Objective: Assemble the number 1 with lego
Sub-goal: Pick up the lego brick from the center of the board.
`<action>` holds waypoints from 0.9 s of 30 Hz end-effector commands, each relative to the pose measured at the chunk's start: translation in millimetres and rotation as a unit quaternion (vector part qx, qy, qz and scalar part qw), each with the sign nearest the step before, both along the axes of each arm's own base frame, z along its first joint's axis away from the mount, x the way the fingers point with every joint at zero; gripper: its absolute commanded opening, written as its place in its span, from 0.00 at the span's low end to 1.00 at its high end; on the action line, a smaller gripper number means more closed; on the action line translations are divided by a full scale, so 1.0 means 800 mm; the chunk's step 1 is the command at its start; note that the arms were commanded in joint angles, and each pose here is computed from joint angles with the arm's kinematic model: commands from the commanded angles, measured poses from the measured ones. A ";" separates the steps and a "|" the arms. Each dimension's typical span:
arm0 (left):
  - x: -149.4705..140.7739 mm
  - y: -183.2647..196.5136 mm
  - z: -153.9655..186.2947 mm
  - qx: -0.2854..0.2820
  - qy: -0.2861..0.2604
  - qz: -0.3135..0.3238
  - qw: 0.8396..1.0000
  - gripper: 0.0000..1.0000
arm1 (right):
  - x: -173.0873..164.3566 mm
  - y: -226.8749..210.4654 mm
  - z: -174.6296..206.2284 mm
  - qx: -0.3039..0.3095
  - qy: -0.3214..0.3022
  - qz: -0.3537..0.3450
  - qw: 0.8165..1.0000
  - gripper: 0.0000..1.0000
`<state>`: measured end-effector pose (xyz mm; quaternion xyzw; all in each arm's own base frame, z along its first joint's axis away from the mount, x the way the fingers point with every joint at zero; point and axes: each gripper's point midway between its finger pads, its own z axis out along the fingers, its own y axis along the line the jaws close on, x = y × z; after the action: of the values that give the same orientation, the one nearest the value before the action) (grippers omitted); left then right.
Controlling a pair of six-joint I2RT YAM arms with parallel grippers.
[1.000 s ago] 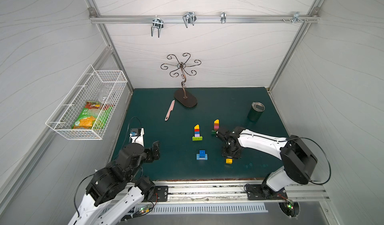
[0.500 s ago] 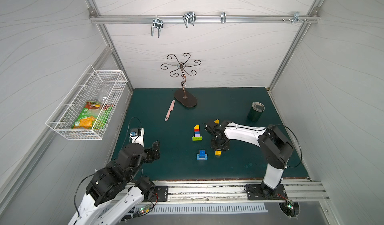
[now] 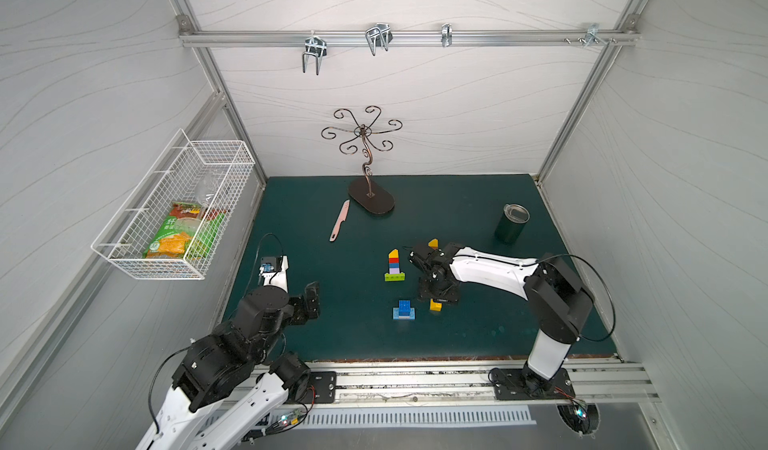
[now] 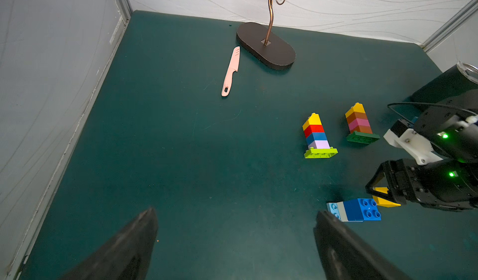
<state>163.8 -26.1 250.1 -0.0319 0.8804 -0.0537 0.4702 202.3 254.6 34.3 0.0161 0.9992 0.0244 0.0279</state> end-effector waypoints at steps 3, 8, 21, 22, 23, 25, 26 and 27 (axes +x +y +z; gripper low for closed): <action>0.008 -0.001 0.019 -0.019 -0.033 0.010 0.999 1.00 | -0.016 -0.014 0.001 -0.009 0.008 -0.022 1.000 0.67; 0.009 -0.003 0.018 -0.018 -0.031 0.006 0.999 1.00 | -0.020 -0.016 -0.009 -0.008 0.019 -0.031 0.999 0.61; 0.009 -0.004 0.017 -0.017 -0.030 0.004 0.999 1.00 | -0.018 -0.021 -0.012 -0.016 0.020 -0.032 0.999 0.43; 0.009 -0.004 0.017 -0.017 -0.030 0.004 0.999 1.00 | -0.017 -0.020 -0.013 -0.016 0.019 -0.032 0.999 0.40; 0.009 -0.004 0.017 -0.017 -0.030 0.004 0.999 1.00 | -0.018 -0.021 -0.014 -0.017 0.020 -0.030 0.999 0.37; 0.009 -0.004 0.017 -0.017 -0.030 0.004 0.999 1.00 | -0.019 -0.022 -0.014 -0.019 0.022 -0.030 0.999 0.30; 0.009 -0.004 0.017 -0.017 -0.030 0.004 0.999 0.99 | -0.020 -0.021 -0.013 -0.017 0.023 -0.030 0.999 0.26; 0.009 -0.004 0.017 -0.017 -0.030 0.004 0.999 1.00 | -0.020 -0.021 -0.012 -0.017 0.023 -0.030 0.999 0.23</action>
<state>164.1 -25.3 250.4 -0.0330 0.8798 -0.0517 0.4714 189.2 242.7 23.9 0.0437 0.9989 0.0141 0.0122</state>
